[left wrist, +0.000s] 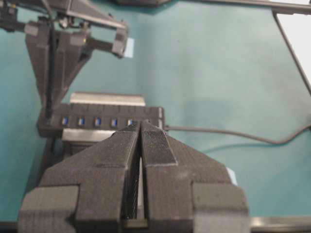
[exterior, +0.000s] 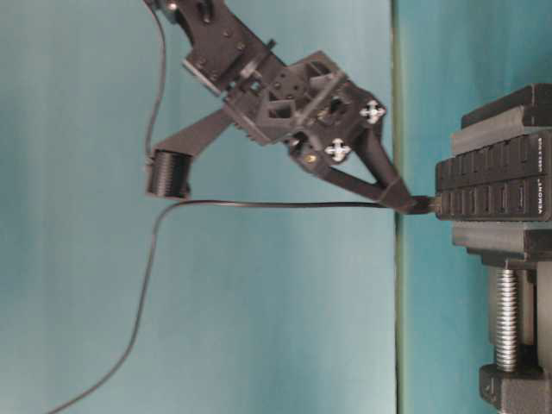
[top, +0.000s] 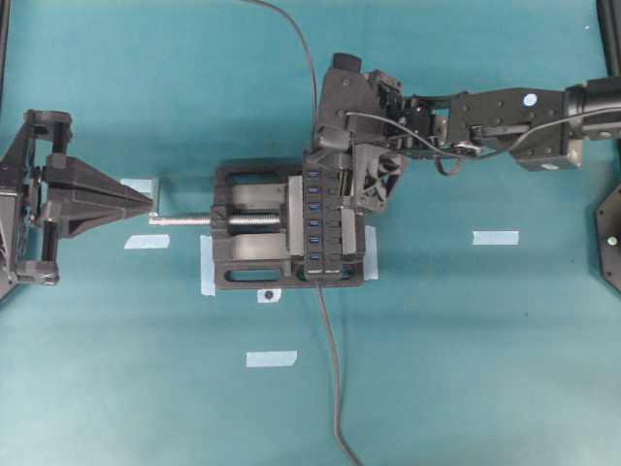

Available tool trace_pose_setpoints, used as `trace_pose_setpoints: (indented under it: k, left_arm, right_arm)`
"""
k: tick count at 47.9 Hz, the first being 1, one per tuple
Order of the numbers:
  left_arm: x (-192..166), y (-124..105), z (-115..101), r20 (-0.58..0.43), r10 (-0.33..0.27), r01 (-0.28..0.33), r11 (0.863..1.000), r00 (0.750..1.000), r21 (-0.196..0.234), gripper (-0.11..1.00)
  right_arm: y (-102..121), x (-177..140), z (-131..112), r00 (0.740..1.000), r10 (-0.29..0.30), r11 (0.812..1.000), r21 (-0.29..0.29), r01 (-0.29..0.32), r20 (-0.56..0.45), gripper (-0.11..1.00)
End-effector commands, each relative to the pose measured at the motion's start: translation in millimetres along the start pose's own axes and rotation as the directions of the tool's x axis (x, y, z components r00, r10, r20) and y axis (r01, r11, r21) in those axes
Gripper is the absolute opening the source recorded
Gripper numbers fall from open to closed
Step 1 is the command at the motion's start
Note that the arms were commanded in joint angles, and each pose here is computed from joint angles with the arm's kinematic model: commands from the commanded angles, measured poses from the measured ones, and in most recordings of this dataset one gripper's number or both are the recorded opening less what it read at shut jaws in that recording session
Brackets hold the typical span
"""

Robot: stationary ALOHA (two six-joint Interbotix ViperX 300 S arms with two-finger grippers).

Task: Insert the USB into the center port of the fixed hub
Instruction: 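Lower the right gripper and close it on the black USB plug, then carry the held plug left along the hub to the center port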

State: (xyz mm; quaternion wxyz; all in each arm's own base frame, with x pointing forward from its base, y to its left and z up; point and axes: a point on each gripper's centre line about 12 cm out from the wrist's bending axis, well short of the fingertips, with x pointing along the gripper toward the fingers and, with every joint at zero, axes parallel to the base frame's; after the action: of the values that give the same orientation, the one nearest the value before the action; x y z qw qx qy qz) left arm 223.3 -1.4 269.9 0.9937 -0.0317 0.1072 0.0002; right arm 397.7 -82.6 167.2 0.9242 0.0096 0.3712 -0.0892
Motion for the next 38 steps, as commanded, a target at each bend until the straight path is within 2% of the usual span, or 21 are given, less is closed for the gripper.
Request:
trace_pose_setpoints:
  k: [1, 10, 16, 38]
  left_arm:
    - [0.8, -0.2, 8.8, 0.026, 0.000, 0.000, 1.000, 1.000, 0.000, 0.01]
    - [0.8, -0.2, 7.7, 0.020, 0.000, 0.000, 1.000, 1.000, 0.000, 0.01]
    - [0.5, -0.2, 8.0, 0.022, 0.000, 0.000, 1.000, 1.000, -0.002, 0.01]
    - [0.7, 0.0, 5.7, 0.015, 0.000, 0.000, 1.000, 1.000, -0.002, 0.01]
  right_arm:
    - [0.8, -20.6, 23.8, 0.998, 0.000, 1.000, 0.011, -0.001, 0.069, 0.09]
    - [5.6, -40.2, 30.4, 0.998, 0.010, 0.999, 0.039, -0.013, 0.063, 0.08]
    - [14.2, -49.2, 34.2, 0.997, 0.027, 0.999, 0.031, -0.030, 0.070, 0.08]
    - [35.1, -45.6, 33.9, 0.994, 0.071, 0.997, 0.038, -0.074, 0.077, 0.08]
